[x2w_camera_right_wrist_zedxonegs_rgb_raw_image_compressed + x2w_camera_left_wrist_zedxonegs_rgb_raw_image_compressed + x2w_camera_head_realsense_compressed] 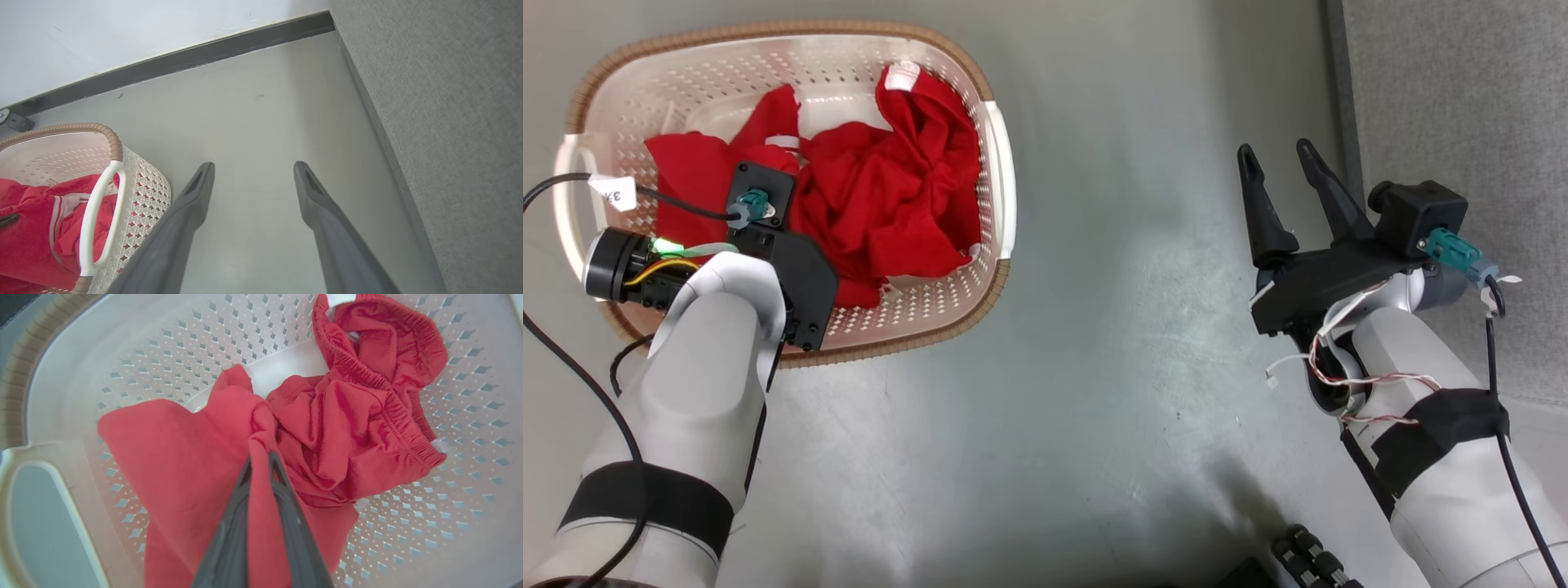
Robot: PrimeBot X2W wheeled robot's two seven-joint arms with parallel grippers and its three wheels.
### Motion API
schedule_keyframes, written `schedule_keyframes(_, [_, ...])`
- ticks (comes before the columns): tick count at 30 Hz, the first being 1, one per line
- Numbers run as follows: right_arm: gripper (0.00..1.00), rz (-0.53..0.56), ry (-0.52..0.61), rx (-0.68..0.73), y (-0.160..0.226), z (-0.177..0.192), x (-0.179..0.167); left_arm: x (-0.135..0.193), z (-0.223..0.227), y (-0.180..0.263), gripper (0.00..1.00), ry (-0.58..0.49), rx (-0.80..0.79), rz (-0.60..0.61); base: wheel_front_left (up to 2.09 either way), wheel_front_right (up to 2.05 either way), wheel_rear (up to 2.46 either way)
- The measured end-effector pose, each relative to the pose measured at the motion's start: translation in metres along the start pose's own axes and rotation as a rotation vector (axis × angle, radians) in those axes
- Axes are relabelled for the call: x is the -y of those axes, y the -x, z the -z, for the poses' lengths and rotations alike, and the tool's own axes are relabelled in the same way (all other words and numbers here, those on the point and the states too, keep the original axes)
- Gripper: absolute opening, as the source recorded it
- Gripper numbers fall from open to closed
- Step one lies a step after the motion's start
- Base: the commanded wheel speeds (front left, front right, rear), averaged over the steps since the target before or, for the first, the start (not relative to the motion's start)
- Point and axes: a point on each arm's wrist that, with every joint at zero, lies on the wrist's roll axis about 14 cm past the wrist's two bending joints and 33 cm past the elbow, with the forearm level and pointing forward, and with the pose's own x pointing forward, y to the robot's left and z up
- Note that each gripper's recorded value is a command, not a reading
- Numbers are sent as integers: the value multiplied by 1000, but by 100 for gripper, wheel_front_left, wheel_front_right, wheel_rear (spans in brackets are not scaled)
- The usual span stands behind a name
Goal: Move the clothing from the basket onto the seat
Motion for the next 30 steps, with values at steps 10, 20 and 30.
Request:
schedule_keyframes(10, [100,-6,10,38,8,-19,-5,17,-27,21,0,102,129,15,0,0,0])
schedule_keyframes(20, [100,-5,23,70,21,-36,-8,0,-57,51,0,139,275,-26,0,0,0])
schedule_keyframes(30, [100,-28,54,115,31,-57,-15,-7,-77,81,0,193,385,-56,0,0,0])
